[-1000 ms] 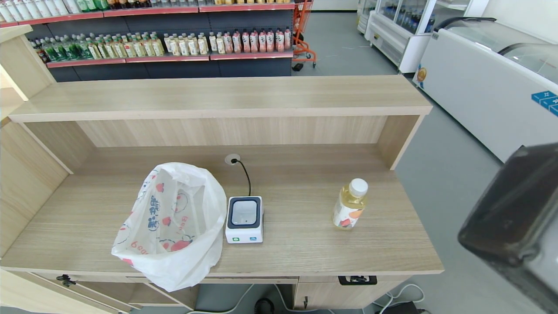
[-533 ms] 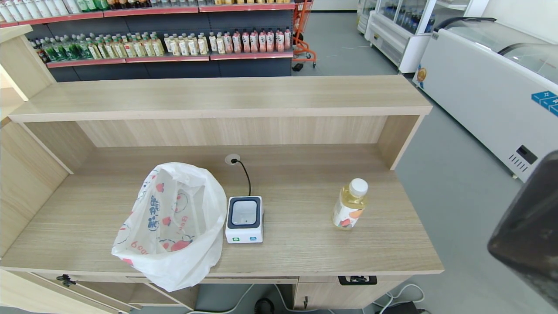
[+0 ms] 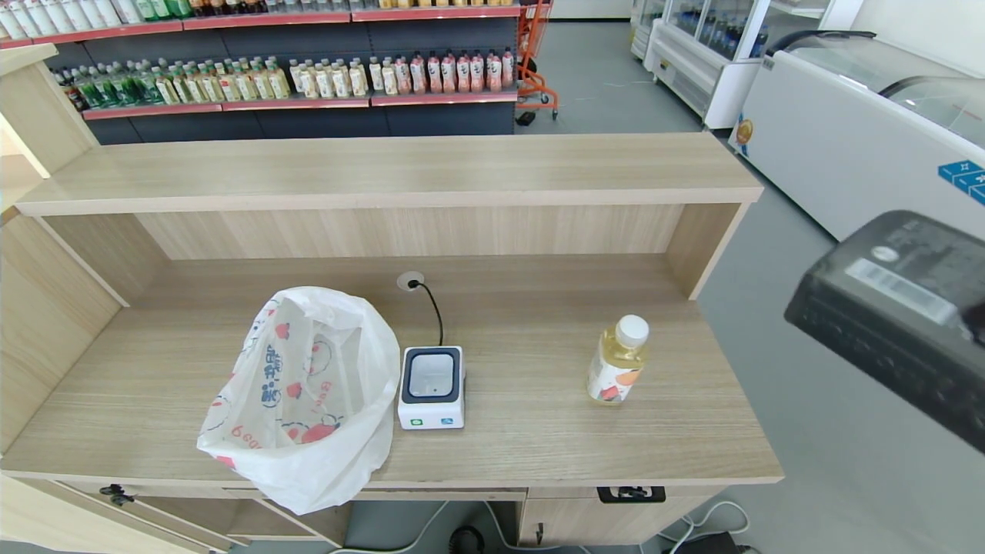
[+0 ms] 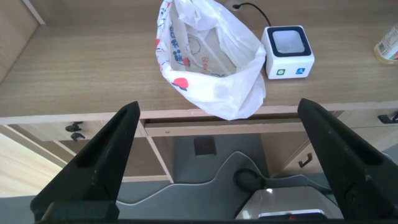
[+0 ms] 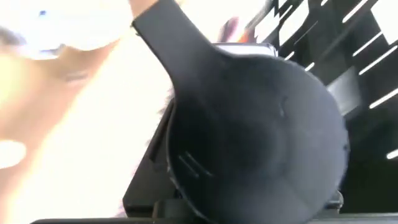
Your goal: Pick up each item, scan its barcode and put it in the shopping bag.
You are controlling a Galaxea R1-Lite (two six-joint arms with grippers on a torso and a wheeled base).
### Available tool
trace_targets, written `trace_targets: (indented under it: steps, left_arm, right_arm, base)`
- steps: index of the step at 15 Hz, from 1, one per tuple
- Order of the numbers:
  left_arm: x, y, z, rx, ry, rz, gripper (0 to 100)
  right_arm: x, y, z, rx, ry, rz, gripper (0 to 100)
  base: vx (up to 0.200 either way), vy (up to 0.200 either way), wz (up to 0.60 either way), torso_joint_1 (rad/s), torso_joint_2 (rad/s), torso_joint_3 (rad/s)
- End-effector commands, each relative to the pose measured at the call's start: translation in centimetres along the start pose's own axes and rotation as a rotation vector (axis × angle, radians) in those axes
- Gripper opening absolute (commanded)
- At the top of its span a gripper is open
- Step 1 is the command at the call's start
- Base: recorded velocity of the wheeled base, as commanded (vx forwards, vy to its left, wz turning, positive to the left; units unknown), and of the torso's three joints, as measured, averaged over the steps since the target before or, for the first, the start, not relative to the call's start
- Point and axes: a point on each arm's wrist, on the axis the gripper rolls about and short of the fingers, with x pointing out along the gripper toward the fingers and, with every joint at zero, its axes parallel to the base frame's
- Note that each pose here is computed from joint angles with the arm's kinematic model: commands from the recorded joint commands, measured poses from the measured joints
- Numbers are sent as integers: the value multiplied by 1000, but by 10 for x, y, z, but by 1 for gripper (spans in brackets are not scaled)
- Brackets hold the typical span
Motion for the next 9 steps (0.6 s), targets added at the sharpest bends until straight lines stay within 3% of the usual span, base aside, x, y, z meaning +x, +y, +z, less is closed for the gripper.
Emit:
trace_targets:
  steps: [1,2,5,6,7,9]
  left_arm:
    - [0,0,0,0,0,0,100]
    - [0,0,0,0,0,0,100]
    - [0,0,0,0,0,0,100]
    - [0,0,0,0,0,0,100]
    - [0,0,0,0,0,0,100]
    - [0,0,0,0,0,0,100]
  right_arm:
    - [-24,4,4,388,360,74,0]
    - [-27,8,8,627,390,89,0]
    - [-31,-3,5,980,399,24,0]
    - [-37,-16,5,1318,422,-110,0]
    - [-40,-18,0,1597,513,-233,0]
    - [-32,-4,-8,2065,580,-363,0]
  base:
    - [0,0,0,0,0,0]
    - [0,0,0,0,0,0]
    - [0,0,0,0,0,0]
    - [0,0,0,0,0,0]
    - [0,0,0,0,0,0]
    - [0,0,0,0,0,0]
